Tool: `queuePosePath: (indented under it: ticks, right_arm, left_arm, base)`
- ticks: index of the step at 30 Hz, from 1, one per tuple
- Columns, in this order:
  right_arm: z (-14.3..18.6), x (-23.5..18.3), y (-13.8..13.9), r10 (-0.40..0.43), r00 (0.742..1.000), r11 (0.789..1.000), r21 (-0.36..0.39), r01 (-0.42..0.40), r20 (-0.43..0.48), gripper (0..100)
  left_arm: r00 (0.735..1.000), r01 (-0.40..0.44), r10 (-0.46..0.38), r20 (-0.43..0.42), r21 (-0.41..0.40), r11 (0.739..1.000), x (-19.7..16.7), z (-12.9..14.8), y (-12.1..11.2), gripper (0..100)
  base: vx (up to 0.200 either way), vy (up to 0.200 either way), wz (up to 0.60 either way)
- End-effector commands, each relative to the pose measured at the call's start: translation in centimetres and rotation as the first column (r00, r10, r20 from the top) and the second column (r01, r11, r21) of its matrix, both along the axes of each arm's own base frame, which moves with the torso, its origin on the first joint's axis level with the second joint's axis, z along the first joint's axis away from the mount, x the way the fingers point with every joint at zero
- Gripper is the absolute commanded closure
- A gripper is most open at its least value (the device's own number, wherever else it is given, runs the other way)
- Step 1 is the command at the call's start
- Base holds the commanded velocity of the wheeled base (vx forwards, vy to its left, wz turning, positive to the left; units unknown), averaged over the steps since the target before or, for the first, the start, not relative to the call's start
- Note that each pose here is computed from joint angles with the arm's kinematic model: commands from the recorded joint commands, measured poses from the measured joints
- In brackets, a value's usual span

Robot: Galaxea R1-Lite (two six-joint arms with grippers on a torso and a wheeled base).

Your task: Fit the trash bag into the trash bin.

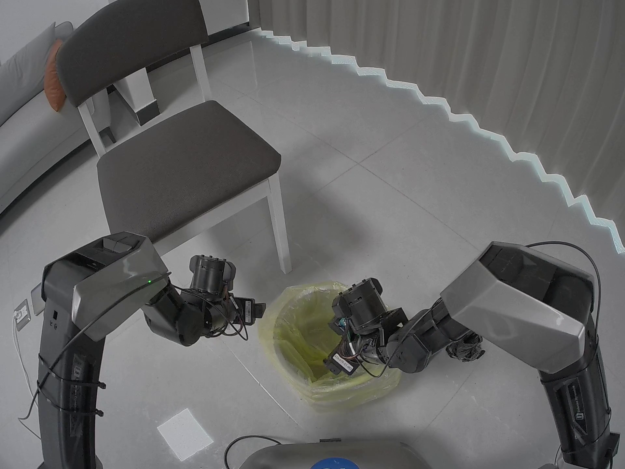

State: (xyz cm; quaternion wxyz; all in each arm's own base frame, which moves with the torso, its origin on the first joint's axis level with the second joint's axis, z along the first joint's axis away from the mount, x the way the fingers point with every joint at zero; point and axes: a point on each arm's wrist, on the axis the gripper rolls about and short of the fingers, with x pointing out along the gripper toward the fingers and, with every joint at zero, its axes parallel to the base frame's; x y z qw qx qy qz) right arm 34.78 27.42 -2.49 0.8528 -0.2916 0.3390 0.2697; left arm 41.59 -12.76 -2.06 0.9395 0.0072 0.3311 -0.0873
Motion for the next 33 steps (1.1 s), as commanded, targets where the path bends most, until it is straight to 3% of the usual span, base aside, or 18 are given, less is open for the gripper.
queuePosePath:
  ticks: [1,15,22,29,33]
  right_arm:
    - [-1.9,-0.5,0.8,0.041,0.999,0.997,-0.058,-0.042,-0.008,0]
    - [-1.3,-2.3,-0.5,0.123,0.992,0.980,-0.155,-0.126,-0.030,0]
    - [0.1,-3.3,-0.6,0.141,0.990,0.978,-0.151,-0.143,-0.022,0]
    - [0.7,-2.4,-0.3,0.126,0.992,0.984,-0.126,-0.124,0.012,0]
    - [0.3,0.2,-0.4,0.083,0.995,0.989,-0.128,-0.074,0.059,0]
  left_arm:
    - [0.999,0.009,-0.008,0.050,-0.020,1.000,-1.1,1.9,0.2,0]
    - [0.996,0.037,-0.034,0.088,-0.033,0.999,-3.0,2.6,-0.3,0]
    - [0.994,0.056,-0.053,0.091,-0.033,0.998,-3.5,2.5,-0.9,0]
    - [0.992,0.075,-0.071,0.100,-0.036,0.997,-3.9,2.5,-1.6,0]
    - [0.991,0.092,-0.088,0.099,-0.035,0.995,-4.2,2.5,-2.2,0]
  base:
    - [0.000,0.000,0.00]
    - [0.000,0.000,0.00]
    - [0.000,0.000,0.00]
    - [0.000,0.000,0.00]
    - [0.000,0.000,0.00]
